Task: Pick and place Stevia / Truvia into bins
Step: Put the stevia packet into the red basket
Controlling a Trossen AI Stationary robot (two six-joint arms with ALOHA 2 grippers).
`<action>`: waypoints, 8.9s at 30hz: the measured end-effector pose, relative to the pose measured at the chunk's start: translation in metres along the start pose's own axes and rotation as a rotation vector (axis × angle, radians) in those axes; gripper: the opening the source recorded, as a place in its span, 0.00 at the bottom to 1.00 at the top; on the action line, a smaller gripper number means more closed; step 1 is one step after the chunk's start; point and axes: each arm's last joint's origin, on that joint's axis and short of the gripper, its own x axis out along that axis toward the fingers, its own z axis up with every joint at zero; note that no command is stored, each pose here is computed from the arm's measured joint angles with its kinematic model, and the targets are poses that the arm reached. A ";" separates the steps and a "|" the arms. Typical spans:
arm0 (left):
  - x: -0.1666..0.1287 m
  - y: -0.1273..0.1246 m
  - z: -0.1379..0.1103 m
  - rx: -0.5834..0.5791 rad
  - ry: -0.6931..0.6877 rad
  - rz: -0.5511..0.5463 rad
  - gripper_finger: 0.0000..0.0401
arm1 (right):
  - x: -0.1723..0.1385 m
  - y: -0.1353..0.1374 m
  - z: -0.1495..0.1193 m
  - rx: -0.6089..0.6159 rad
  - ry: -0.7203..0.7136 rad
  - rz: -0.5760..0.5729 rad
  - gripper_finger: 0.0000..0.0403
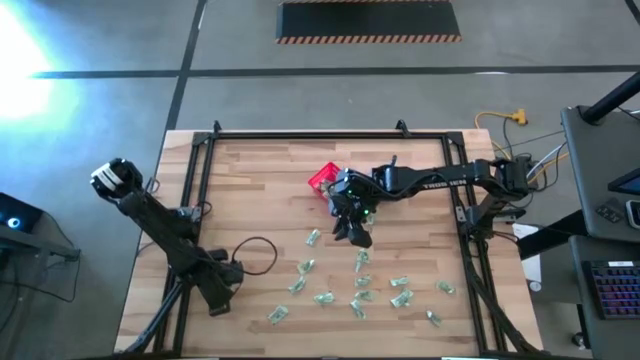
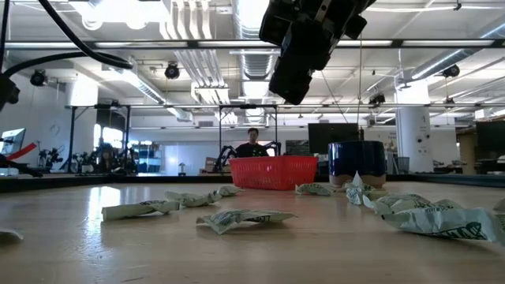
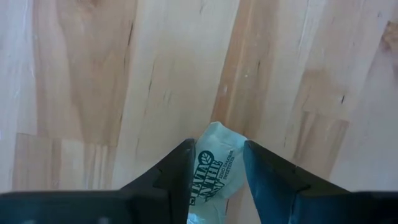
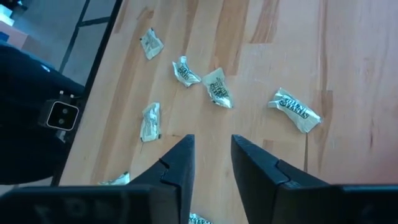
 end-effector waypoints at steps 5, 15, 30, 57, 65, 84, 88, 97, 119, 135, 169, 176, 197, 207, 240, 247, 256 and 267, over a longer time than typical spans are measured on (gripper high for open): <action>0.002 0.003 -0.001 0.000 0.003 0.019 0.19 | 0.000 0.000 0.000 0.000 0.000 0.000 0.22; 0.002 0.005 -0.002 -0.044 0.001 0.035 0.01 | 0.000 0.000 0.000 -0.004 0.001 0.000 0.20; -0.002 -0.003 0.002 -0.045 -0.026 -0.003 0.11 | 0.000 0.000 0.000 -0.005 0.000 0.000 0.20; -0.019 -0.014 0.001 0.100 0.065 -0.136 0.39 | 0.000 0.000 0.000 -0.005 0.001 -0.001 0.18; -0.025 -0.019 0.004 0.093 0.053 -0.154 0.39 | 0.000 0.000 0.000 -0.016 0.001 -0.001 0.18; -0.036 -0.012 -0.005 0.058 0.230 -0.029 0.39 | 0.000 0.000 0.002 -0.028 -0.016 0.000 0.18; -0.034 -0.008 -0.008 0.058 0.246 0.002 0.39 | 0.001 0.000 0.000 -0.027 -0.011 0.001 0.18; -0.025 -0.008 -0.009 0.018 0.221 -0.047 0.39 | 0.004 -0.001 -0.005 -0.009 0.005 0.001 0.18; -0.013 -0.012 -0.004 -0.211 0.139 0.035 0.39 | 0.008 -0.002 -0.011 -0.014 0.018 0.002 0.18; -0.017 -0.019 0.008 -0.342 -0.136 -0.020 0.39 | 0.008 -0.003 -0.010 0.000 0.004 0.002 0.18; -0.018 -0.011 0.011 -0.040 -0.184 0.043 0.39 | 0.009 -0.003 -0.009 0.016 -0.017 0.004 0.18; -0.016 -0.011 0.012 0.023 -0.197 0.031 0.39 | 0.009 -0.003 -0.009 0.018 -0.016 0.004 0.18; -0.006 -0.004 0.009 0.022 -0.183 0.068 0.20 | 0.014 -0.006 -0.018 0.035 0.002 0.003 0.18; -0.009 -0.006 0.015 -0.002 -0.201 0.052 0.01 | 0.014 -0.006 -0.018 0.037 0.002 0.002 0.18; -0.104 0.081 0.165 -0.111 -1.094 0.233 0.01 | -0.038 0.021 -0.022 0.062 0.003 -0.092 0.18; -0.109 0.111 0.212 -0.079 -1.085 0.233 0.01 | -0.052 0.026 -0.035 0.133 -0.005 -0.166 0.18; -0.094 0.135 0.276 -0.045 -0.947 0.230 0.01 | -0.066 0.037 -0.069 0.272 -0.033 -0.222 0.18; -0.092 0.158 0.308 -0.005 -0.735 0.337 0.04 | -0.073 0.060 -0.113 0.399 -0.077 -0.265 0.18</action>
